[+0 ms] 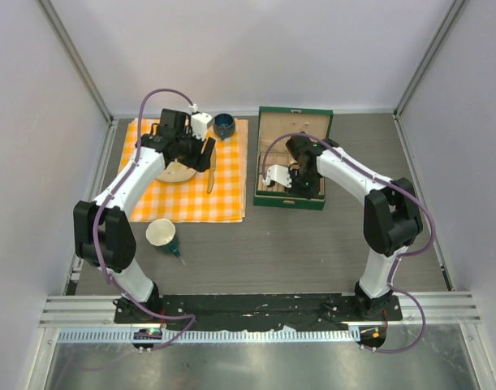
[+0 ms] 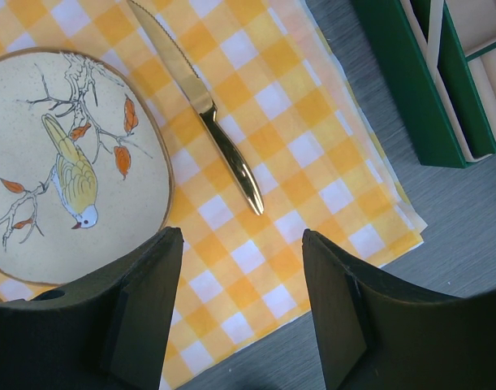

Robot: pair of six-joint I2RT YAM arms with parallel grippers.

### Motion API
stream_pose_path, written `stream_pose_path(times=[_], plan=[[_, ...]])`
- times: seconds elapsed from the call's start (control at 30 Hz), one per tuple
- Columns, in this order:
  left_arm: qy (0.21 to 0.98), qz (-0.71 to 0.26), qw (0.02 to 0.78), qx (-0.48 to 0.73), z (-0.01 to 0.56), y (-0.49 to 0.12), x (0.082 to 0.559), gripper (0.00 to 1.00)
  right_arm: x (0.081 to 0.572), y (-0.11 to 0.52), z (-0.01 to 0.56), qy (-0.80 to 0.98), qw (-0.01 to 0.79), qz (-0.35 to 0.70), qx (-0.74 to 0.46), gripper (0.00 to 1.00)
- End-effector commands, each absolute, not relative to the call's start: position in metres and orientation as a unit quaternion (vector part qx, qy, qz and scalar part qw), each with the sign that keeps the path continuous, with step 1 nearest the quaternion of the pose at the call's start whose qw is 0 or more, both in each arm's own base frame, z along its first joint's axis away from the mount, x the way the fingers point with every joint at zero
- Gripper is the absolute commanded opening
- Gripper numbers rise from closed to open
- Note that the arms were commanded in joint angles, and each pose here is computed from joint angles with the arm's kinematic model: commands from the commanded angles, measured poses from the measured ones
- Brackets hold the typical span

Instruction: Organize the mixed jewelry

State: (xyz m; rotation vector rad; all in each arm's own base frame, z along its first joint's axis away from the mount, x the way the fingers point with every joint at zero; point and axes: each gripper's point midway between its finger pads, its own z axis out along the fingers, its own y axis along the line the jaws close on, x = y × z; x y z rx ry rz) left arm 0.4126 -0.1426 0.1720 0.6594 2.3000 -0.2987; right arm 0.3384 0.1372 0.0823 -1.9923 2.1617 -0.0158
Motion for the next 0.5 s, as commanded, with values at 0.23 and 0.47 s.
stream_pose_path(times=[0.23,0.47], plan=[[0.883,-0.123,0.375,0.254,0.1865,-0.1436,0.4165,0.65,0.3576,0.1616,0.0766,0.725,0.153,0.014,-0.672,0.12],[0.883,-0.123,0.376,0.253,0.1879,-0.1436,0.4163,0.65,0.3588,0.1619,0.0741,0.725,0.152,0.013,-0.672,0.18]])
